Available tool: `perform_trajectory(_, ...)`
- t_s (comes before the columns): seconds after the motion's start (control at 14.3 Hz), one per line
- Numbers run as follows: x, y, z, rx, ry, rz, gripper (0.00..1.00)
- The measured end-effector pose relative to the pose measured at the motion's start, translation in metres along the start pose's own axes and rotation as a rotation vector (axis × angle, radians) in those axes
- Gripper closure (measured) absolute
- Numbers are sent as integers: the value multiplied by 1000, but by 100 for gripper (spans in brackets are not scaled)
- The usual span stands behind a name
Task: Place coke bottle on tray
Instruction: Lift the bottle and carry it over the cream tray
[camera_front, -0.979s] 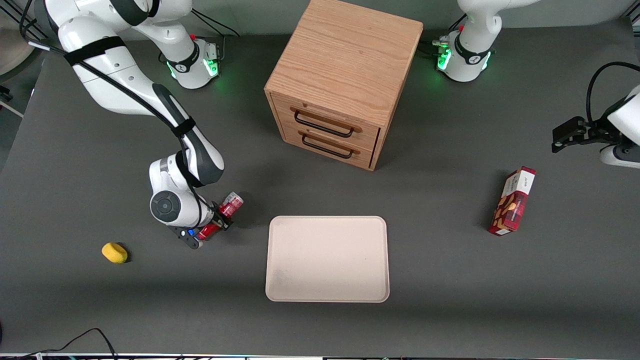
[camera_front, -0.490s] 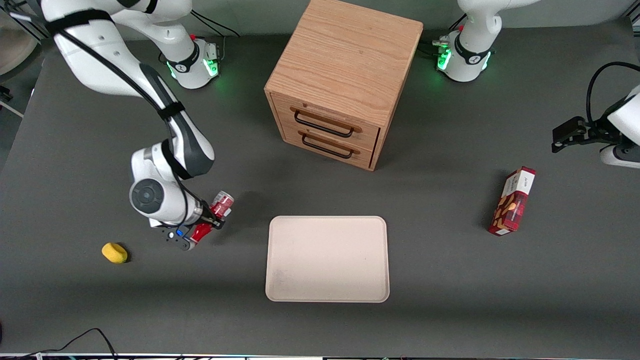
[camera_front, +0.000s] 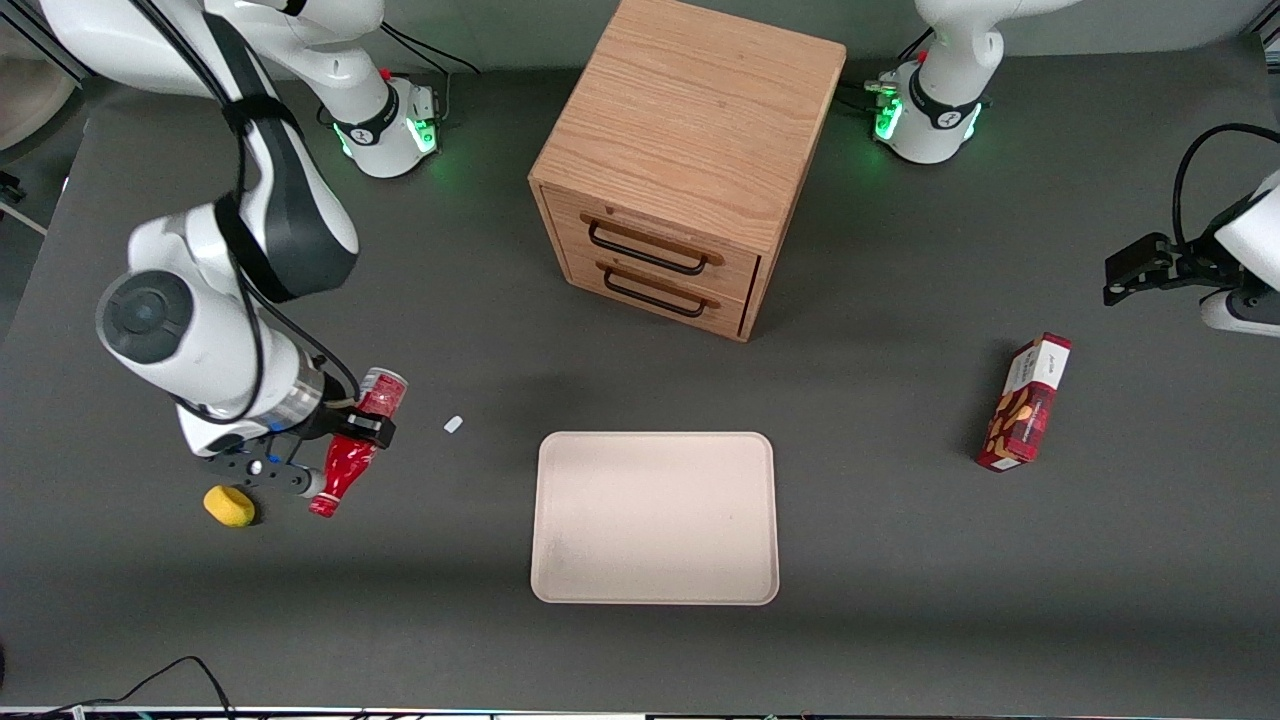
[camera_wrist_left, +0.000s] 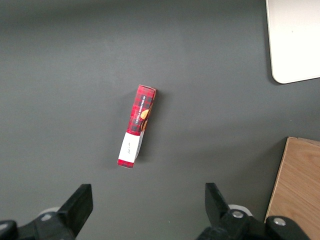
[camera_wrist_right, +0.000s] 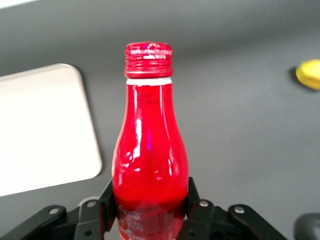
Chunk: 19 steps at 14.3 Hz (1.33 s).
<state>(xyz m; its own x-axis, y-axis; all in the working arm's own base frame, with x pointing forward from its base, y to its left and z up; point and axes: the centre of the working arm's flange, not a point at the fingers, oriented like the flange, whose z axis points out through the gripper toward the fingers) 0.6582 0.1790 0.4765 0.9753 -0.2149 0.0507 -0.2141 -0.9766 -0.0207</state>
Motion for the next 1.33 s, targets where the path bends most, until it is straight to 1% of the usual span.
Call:
perform_trajectory(0.14, 3, -26, -20, 44, 23, -33, 45)
perform_trajectory(0.28, 7, -53, -14, 90, 17, -66, 45)
perform_trajectory(0.42, 17, -78, 12, 139, -1, -83, 45)
perform_trajectory(0.56, 27, -104, 56, 200, 11, -84, 45)
perform_trajectory(0.7, 27, -128, 106, 239, 17, -87, 45)
perform_trajectory(0.84, 23, -145, 153, 257, 3, -91, 45)
perform_trajectory(0.98, 17, -155, 192, 265, -15, -94, 45)
perform_trajectory(1.19, 10, -160, 239, 247, -26, -109, 45)
perform_trajectory(1.33, 9, -157, 261, 222, -29, -134, 45)
